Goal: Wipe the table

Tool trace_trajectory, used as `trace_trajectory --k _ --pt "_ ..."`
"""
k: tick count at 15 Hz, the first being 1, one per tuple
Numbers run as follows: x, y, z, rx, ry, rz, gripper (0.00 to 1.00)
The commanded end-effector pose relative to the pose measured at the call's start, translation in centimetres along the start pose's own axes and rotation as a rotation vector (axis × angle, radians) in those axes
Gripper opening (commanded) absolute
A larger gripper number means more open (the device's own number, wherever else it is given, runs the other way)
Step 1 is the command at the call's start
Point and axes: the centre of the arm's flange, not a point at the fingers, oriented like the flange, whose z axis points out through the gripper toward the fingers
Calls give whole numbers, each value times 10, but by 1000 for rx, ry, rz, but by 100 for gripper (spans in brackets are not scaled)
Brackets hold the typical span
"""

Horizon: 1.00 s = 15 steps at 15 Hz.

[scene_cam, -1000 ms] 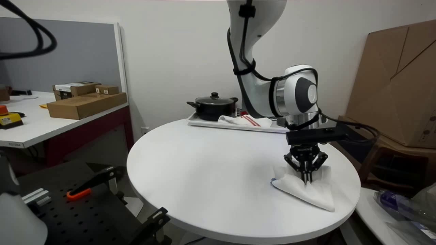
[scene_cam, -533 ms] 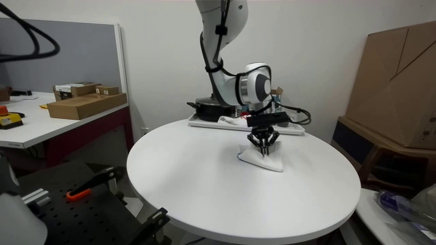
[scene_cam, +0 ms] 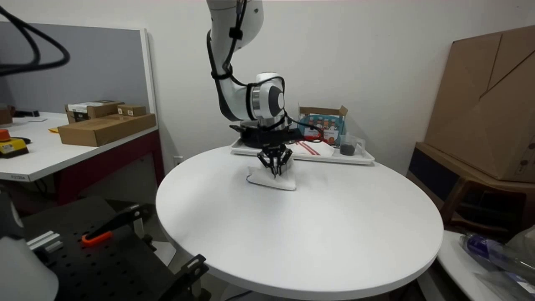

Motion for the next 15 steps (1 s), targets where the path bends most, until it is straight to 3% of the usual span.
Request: trace_trajectory --k 1,4,8,10,15 --pt "-28 7 6 74 -38 34 44" --pt "-58 45 -19 135 -96 185 65" --pt "-105 80 -81 204 -130 372 95" --pt "-118 78 -122 230 -125 395 100" --pt "-131 41 -204 201 -80 378 100"
